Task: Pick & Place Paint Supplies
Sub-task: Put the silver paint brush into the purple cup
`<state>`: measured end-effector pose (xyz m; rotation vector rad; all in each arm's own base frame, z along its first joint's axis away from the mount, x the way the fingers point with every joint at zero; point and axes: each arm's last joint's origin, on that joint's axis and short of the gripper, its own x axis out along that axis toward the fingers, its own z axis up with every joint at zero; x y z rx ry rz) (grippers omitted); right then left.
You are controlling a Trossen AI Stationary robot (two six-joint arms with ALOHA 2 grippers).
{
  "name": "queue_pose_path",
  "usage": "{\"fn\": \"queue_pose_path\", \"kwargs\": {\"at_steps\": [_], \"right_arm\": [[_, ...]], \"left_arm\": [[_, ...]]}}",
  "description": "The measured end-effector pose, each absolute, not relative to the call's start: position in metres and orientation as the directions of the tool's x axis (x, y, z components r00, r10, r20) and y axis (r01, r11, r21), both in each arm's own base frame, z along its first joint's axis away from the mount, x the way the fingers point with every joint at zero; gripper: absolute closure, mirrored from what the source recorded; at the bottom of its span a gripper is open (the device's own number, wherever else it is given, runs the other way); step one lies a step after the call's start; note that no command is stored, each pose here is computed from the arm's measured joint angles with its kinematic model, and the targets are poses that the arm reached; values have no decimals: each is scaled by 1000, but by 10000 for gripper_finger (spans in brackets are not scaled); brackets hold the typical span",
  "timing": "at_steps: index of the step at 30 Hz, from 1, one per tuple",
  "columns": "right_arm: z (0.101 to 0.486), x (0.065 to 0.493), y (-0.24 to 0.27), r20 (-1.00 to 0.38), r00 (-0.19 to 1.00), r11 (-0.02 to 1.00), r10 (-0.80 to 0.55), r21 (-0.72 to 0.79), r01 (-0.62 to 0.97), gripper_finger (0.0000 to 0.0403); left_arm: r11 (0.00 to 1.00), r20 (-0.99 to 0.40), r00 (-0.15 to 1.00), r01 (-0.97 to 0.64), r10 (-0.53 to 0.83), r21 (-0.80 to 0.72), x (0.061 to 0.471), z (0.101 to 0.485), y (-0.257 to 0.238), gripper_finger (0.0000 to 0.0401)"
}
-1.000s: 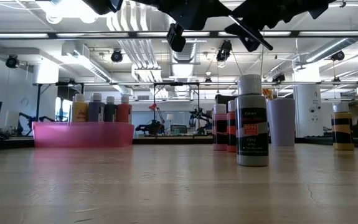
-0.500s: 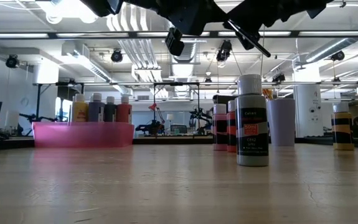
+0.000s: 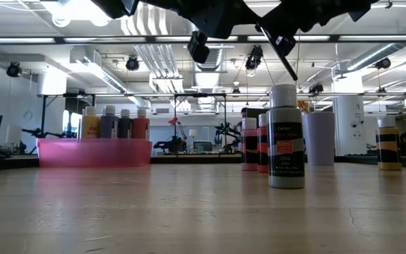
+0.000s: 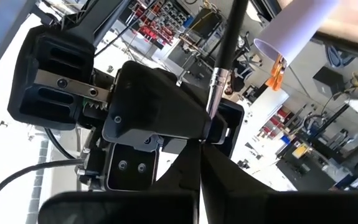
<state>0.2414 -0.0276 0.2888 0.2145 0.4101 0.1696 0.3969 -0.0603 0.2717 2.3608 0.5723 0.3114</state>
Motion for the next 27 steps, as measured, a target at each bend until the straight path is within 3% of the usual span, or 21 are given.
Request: {"fn": "queue_pose_path", "kwargs": {"at_steps": [7,15,21,27], "right_arm": [[288,241,-28,-382,901,965,206,230,-123,388],[287,239,-27,-402,893,966,203,232,-116,389],[291,234,-30,-409,898,977,165,189,-93,389],[304,222,-44,-436,897,993,-78,41,106,390]], "left_arm": [[-573,65,874,258,482,778,397,271,-60,369],[-419,56,845,205,531,884,395,273,-59,287],[-141,77,741,24,667,990,383,291,-53,222],[119,58,529,-294,847,948,372,301,-26,205]]}}
